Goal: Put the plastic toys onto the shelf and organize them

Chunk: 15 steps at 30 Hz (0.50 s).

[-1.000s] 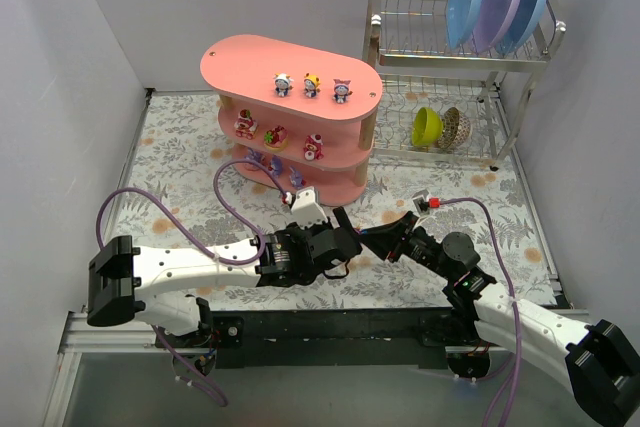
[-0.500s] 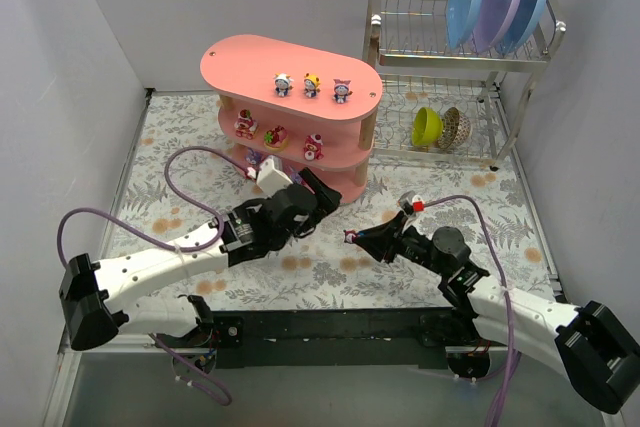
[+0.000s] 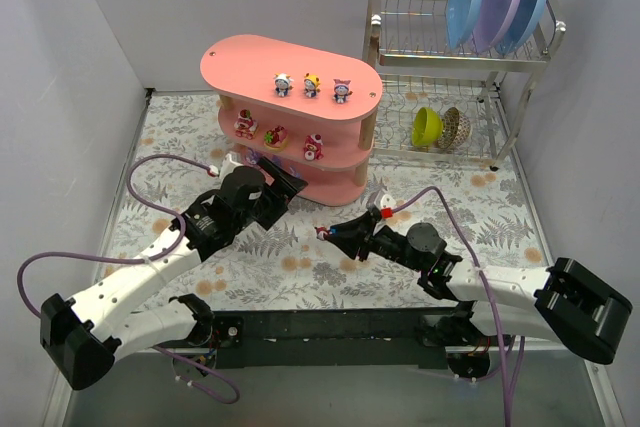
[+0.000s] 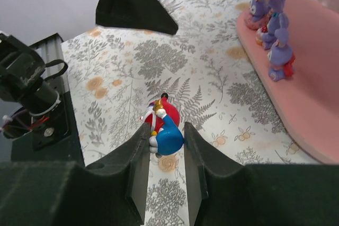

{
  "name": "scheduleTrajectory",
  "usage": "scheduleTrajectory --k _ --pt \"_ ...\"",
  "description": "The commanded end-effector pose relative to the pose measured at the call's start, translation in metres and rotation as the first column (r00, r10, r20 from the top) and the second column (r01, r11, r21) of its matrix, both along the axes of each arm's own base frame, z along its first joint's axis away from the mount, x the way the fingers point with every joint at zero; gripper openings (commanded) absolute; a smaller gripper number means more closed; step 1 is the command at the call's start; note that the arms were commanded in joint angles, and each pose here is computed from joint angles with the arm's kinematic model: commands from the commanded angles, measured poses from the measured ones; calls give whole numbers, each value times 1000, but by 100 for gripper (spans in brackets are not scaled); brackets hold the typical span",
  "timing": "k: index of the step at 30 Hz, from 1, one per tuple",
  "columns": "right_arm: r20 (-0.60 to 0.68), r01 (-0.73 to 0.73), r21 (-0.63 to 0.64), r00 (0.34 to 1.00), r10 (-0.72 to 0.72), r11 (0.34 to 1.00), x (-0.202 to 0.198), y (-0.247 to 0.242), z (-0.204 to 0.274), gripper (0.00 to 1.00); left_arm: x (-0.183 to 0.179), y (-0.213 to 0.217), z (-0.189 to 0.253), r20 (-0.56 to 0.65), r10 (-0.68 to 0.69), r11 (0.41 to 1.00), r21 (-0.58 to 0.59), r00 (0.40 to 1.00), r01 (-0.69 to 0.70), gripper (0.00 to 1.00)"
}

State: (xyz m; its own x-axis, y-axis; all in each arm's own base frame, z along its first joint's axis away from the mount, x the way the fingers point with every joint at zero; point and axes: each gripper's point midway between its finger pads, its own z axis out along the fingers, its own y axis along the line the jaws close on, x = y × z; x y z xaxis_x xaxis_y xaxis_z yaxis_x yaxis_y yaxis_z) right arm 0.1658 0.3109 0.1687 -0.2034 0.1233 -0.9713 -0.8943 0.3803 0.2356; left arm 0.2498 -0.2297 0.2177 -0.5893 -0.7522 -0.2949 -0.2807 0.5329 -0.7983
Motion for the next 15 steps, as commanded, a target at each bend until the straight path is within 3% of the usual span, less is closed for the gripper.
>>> scheduleTrajectory --k 1,10,15 --pt "125 117 162 983 -138 980 20 7 54 1 -21 -9 -6 -73 -65 994 -89 995 58 83" --pt "143 195 224 963 -230 955 30 17 67 1 -29 -26 -14 -130 -126 981 -160 984 105 82" --pt "140 214 227 958 -249 950 31 23 66 1 -25 -30 -9 -112 -128 979 -176 985 107 73"
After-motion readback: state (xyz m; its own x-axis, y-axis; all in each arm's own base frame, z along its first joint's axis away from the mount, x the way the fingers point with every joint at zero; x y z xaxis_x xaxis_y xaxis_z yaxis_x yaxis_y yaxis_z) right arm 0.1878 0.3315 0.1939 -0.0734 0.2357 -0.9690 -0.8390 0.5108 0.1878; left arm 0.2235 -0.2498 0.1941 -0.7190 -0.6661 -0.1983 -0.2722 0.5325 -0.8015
